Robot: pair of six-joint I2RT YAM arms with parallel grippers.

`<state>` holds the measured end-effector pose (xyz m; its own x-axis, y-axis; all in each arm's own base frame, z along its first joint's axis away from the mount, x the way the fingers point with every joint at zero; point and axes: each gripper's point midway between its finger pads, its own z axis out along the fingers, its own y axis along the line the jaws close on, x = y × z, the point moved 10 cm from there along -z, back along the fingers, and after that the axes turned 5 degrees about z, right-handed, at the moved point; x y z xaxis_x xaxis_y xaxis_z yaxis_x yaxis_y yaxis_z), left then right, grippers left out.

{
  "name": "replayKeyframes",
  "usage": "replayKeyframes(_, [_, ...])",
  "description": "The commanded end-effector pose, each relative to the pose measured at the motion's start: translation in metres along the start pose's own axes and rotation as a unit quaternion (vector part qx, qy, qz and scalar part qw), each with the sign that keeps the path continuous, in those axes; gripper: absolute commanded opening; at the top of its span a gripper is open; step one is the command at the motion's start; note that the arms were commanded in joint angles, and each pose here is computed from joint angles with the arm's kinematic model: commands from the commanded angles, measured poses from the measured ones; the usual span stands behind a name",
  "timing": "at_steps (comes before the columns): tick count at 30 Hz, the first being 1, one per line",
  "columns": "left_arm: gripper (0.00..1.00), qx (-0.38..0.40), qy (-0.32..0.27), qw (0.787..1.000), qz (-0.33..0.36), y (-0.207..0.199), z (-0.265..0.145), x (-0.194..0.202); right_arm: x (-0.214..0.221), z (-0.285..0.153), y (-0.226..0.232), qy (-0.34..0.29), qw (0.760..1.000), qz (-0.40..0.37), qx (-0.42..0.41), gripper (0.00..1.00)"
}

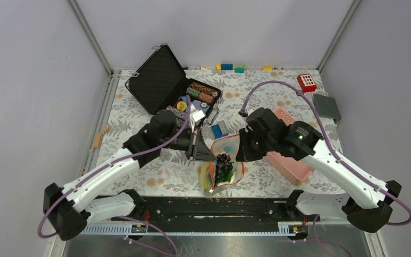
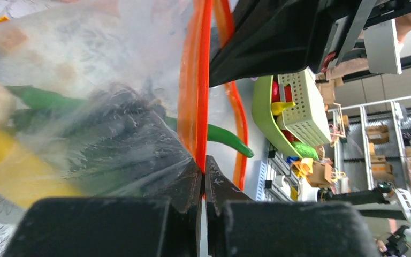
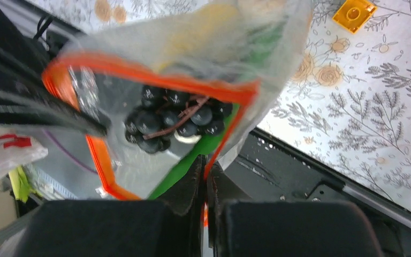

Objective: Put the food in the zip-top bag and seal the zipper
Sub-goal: Adjust the zipper food storage bag at the center of the board.

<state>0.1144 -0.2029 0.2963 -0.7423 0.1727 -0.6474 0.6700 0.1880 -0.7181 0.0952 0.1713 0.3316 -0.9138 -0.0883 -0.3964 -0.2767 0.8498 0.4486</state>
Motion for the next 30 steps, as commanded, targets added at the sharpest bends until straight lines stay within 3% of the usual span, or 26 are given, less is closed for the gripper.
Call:
replayKeyframes(1, [0.0,0.088,-0.009,0.994,0.068,-0.027,0.014,-0.024,-0.023,0.014,0.016,-0.113,0.991,0.049,-0.06,0.0])
replayKeyframes(5, [0.08,0.099,0.004,0.992,0.084,-0.03,0.026,-0.028,-0.024,0.018,0.011,-0.155,0.983,0.075,-0.057,0.0])
replayKeyframes(7, [0.2,0.097,0.006,0.991,0.089,-0.028,0.029,-0.029,-0.024,0.017,0.004,-0.178,0.979,0.088,-0.034,0.0])
replayKeyframes(9, [0.45,0.088,0.002,0.992,0.092,-0.025,0.03,-0.028,-0.023,0.015,-0.003,-0.2,0.974,0.104,-0.008,0.0])
replayKeyframes(11, [0.91,0.066,-0.003,0.993,0.094,-0.023,0.029,-0.025,-0.022,0.012,-0.01,-0.214,0.97,0.116,0.02,0.0])
replayKeyframes(12, [0.98,0.045,-0.007,0.995,0.094,-0.02,0.028,-0.022,-0.023,0.009,-0.013,-0.225,0.966,0.121,0.034,0.0])
replayKeyframes(16, [0.99,-0.083,-0.027,0.991,0.105,-0.019,0.018,-0.004,-0.027,0.0,-0.017,-0.247,0.958,0.128,0.073,0.0])
replayKeyframes(22, [0.99,-0.231,-0.049,0.965,0.116,-0.018,-0.004,0.028,-0.032,0.005,-0.012,-0.236,0.961,0.124,0.075,0.0])
replayKeyframes(30, [0.91,-0.27,-0.008,0.953,0.139,-0.027,0.004,0.056,-0.037,0.01,-0.011,-0.241,0.957,0.132,0.088,0.0])
